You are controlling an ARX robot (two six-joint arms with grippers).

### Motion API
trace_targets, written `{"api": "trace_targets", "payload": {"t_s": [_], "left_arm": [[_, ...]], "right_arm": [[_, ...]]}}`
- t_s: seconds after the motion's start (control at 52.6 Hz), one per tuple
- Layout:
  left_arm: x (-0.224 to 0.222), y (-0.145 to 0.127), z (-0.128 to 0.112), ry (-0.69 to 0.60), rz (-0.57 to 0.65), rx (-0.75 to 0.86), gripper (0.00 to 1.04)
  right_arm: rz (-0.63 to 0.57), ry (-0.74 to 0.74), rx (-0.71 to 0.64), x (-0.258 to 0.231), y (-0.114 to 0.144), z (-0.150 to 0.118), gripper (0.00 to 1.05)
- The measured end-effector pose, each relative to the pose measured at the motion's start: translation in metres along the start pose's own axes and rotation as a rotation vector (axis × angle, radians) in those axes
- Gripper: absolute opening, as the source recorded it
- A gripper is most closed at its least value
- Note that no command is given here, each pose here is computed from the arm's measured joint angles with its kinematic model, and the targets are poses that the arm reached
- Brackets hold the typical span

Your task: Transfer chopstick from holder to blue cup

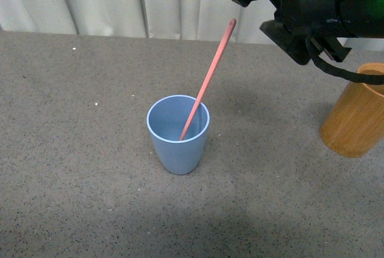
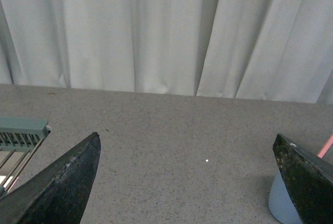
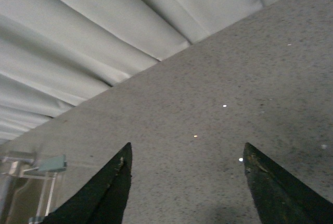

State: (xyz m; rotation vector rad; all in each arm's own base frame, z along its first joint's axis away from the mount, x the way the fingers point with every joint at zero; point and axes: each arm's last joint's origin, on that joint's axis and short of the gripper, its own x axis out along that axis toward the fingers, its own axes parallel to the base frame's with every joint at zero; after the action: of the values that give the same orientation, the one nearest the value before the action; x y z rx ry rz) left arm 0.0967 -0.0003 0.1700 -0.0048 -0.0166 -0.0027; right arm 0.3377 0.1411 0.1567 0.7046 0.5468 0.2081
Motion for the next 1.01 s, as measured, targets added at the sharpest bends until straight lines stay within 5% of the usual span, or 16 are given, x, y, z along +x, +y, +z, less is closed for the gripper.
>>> {"api": "trace_targets", "payload": {"t_s": [0.209, 0.285, 0.456, 0.589, 0.76, 0.875, 1.008], "left_arm": [[0.000, 0.000, 0.000, 0.000, 0.000, 0.000, 0.98], [0.000, 0.000, 0.000, 0.000, 0.000, 0.000, 0.98], [0.000, 0.000, 0.000, 0.000, 0.000, 0.000, 0.98], [0.000, 0.000, 0.000, 0.000, 0.000, 0.000, 0.98], [0.000, 0.000, 0.000, 0.000, 0.000, 0.000, 0.98], [0.000, 0.000, 0.000, 0.000, 0.000, 0.000, 0.98], [0.000, 0.000, 0.000, 0.000, 0.002, 0.000, 0.98]], "right_arm": [[-0.138, -0.095, -0.030, -0.018, -0.013, 0.016, 0.96], [-0.154, -0.133, -0.029, -0.030, -0.016, 0.023, 0.95], [-0.139, -0.473, -0.362, -0.077, -0.041, 0.026, 0.71], [-0.174, -0.542, -0.584, -0.128, -0.059, 0.018, 0.52], [-0.244, -0.464, -0.677, -0.192, -0.093, -0.031, 0.18], [-0.265, -0.442, -0.694, -0.218, -0.093, -0.046, 0.00], [-0.215, -0.506, -0.703, -0.245, -0.091, -0.053, 0.01]]}}
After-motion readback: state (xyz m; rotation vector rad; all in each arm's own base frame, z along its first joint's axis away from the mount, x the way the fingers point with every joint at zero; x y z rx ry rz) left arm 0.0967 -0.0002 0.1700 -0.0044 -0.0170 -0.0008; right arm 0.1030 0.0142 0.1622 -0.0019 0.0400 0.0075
